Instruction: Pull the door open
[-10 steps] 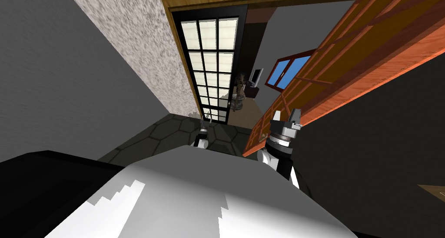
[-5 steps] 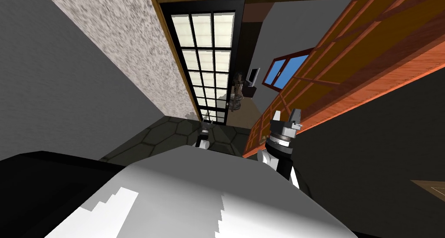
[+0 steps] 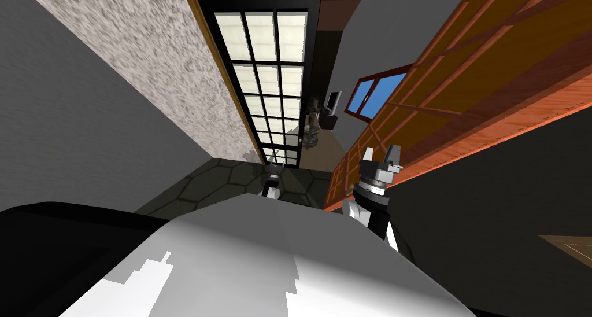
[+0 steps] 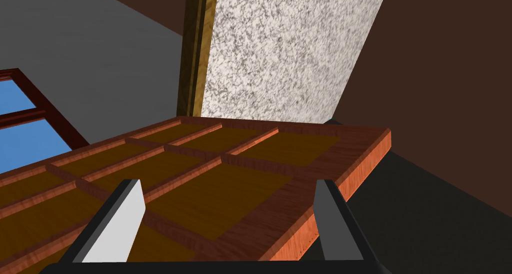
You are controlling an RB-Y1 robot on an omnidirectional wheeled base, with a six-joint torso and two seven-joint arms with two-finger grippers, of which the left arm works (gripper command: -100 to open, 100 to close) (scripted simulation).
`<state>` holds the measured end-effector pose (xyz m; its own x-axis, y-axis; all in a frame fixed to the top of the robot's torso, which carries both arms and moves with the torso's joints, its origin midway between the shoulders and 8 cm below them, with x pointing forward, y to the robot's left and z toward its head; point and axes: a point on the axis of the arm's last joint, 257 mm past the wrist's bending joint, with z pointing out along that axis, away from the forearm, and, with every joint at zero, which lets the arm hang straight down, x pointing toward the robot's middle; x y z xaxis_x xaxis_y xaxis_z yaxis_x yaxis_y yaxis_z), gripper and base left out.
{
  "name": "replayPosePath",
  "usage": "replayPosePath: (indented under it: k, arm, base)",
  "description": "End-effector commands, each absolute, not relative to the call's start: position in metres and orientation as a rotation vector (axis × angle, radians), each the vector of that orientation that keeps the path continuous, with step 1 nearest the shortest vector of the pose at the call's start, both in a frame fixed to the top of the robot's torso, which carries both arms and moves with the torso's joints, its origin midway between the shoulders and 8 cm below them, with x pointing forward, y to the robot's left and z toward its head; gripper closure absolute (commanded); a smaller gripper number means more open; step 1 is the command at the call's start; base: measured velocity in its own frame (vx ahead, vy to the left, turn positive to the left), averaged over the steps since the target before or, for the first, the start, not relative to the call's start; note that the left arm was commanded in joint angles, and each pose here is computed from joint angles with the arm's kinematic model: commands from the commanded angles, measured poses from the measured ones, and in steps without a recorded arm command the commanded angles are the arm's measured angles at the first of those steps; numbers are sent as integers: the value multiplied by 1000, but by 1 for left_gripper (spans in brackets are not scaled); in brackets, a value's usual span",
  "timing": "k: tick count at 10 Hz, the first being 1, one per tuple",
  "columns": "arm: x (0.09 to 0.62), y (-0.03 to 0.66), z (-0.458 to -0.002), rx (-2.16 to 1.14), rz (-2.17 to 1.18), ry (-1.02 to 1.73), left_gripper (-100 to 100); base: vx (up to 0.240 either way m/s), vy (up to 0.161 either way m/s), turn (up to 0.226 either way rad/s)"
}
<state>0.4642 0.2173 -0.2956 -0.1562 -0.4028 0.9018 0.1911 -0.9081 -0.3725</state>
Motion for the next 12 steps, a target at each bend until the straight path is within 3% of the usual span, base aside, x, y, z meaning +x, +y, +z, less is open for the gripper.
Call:
replayPosePath:
  k: [1, 12]
  arm:
    - [464, 214, -303, -1762, -2124, 219, -100]
    - [461, 191, -356, -1968, -2152, 55, -100]
  base:
    - [106, 1, -62]
    - [118, 8, -59]
